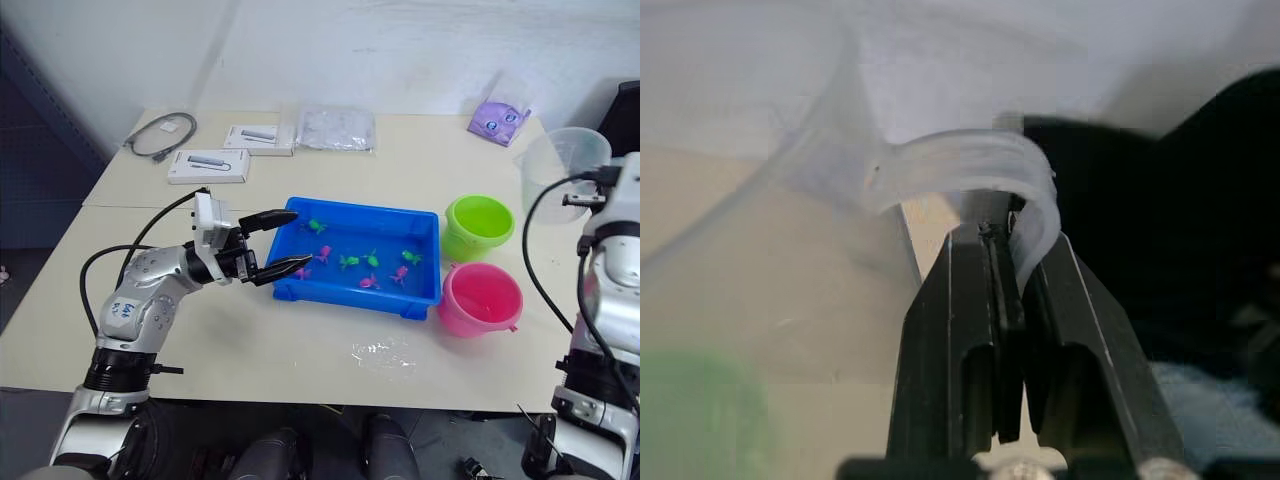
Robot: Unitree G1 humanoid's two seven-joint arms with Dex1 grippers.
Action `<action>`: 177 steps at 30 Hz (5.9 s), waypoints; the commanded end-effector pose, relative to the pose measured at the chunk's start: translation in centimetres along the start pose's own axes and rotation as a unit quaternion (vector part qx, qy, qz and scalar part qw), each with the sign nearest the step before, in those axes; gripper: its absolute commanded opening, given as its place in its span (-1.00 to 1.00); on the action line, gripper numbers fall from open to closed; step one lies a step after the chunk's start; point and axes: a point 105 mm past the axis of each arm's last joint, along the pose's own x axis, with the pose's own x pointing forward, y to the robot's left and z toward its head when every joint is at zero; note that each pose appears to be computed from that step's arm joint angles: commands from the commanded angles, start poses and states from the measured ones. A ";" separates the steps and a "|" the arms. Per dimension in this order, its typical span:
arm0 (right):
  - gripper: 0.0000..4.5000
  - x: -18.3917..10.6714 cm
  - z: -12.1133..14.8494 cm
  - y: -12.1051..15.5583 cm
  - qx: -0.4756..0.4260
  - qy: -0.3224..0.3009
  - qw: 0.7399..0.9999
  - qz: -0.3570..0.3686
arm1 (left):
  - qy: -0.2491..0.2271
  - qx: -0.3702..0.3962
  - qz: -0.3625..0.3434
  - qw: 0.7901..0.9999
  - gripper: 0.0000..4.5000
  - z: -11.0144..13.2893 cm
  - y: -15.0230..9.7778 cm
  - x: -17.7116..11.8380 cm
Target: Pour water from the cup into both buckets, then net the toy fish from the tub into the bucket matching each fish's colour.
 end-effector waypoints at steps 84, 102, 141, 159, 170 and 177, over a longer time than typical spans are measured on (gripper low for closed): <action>0.97 -18.8 0.8 16.5 -0.076 -0.145 0.676 0.718 | 0.250 -0.115 0.578 0.768 1.00 -5.7 0.5 -25.4; 0.97 -18.3 0.6 16.6 -0.103 -0.149 0.707 0.684 | 0.344 -0.224 0.522 0.748 1.00 -11.5 6.5 -20.8; 1.00 -17.7 -1.5 22.1 -0.114 0.203 0.629 0.741 | 0.294 0.069 -0.216 0.929 -0.98 0.1 -1.0 -2.8; 1.00 -18.4 -2.0 24.7 -0.059 0.227 0.629 0.741 | 0.290 0.058 -0.241 0.924 -0.98 -0.9 -2.3 -0.4; 0.63 -18.6 -1.5 25.0 -0.025 0.236 0.622 0.746 | 0.285 0.063 -0.245 0.924 -1.00 -0.7 -2.4 -0.4; -0.90 -18.1 -1.7 24.7 0.000 0.240 0.626 0.742 | 0.280 0.064 -0.239 0.928 -1.00 -1.0 -2.2 -0.5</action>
